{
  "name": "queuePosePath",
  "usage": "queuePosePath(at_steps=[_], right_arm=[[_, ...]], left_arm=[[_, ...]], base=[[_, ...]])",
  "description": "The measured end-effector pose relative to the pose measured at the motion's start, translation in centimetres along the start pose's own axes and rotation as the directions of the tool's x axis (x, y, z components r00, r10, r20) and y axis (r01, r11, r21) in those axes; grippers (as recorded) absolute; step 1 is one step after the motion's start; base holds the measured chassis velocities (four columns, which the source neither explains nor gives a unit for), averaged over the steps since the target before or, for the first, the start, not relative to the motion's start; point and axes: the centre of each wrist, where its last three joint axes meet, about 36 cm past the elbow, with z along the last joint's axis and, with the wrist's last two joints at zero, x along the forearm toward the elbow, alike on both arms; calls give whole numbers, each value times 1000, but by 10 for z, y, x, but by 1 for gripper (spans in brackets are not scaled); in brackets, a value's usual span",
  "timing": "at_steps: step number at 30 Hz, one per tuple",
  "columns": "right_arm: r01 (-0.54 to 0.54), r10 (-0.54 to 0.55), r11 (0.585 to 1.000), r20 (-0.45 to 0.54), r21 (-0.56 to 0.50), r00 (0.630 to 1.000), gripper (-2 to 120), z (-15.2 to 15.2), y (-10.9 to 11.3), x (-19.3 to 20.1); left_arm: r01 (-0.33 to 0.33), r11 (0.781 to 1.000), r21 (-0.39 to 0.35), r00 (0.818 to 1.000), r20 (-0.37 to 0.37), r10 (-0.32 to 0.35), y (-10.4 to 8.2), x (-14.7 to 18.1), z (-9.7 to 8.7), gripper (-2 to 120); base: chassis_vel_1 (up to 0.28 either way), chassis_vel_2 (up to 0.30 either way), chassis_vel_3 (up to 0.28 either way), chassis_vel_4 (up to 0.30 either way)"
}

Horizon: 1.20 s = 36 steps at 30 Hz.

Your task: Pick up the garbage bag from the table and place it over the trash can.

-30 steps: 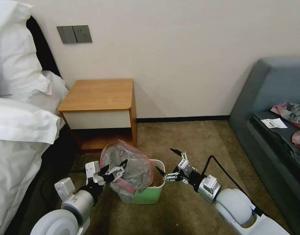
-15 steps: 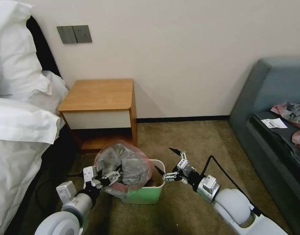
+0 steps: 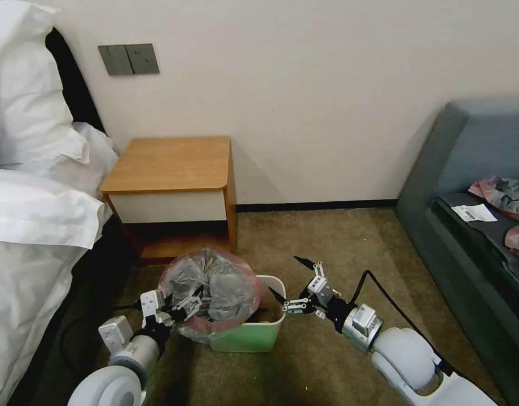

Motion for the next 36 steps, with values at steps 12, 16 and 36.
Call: queuePosePath(at_steps=[12, 16, 36], right_arm=[[-3, 3, 1000, -2, 3, 1000, 100, 2, -1, 5], [-2, 2, 1000, 1, 3, 1000, 100, 2, -1, 5], [-5, 5, 1000, 3, 4, 1000, 100, 4, -2, 8]], left_arm=[[13, 1000, 8, 999, -34, -13, 5, -10, 6, 86], [11, 1000, 9, 999, -41, -11, 6, -15, 6, 91], [37, 999, 3, 997, -75, -36, 14, -36, 10, 92]], base=[[0, 0, 0, 0], [0, 0, 0, 0], [0, 0, 0, 0]])
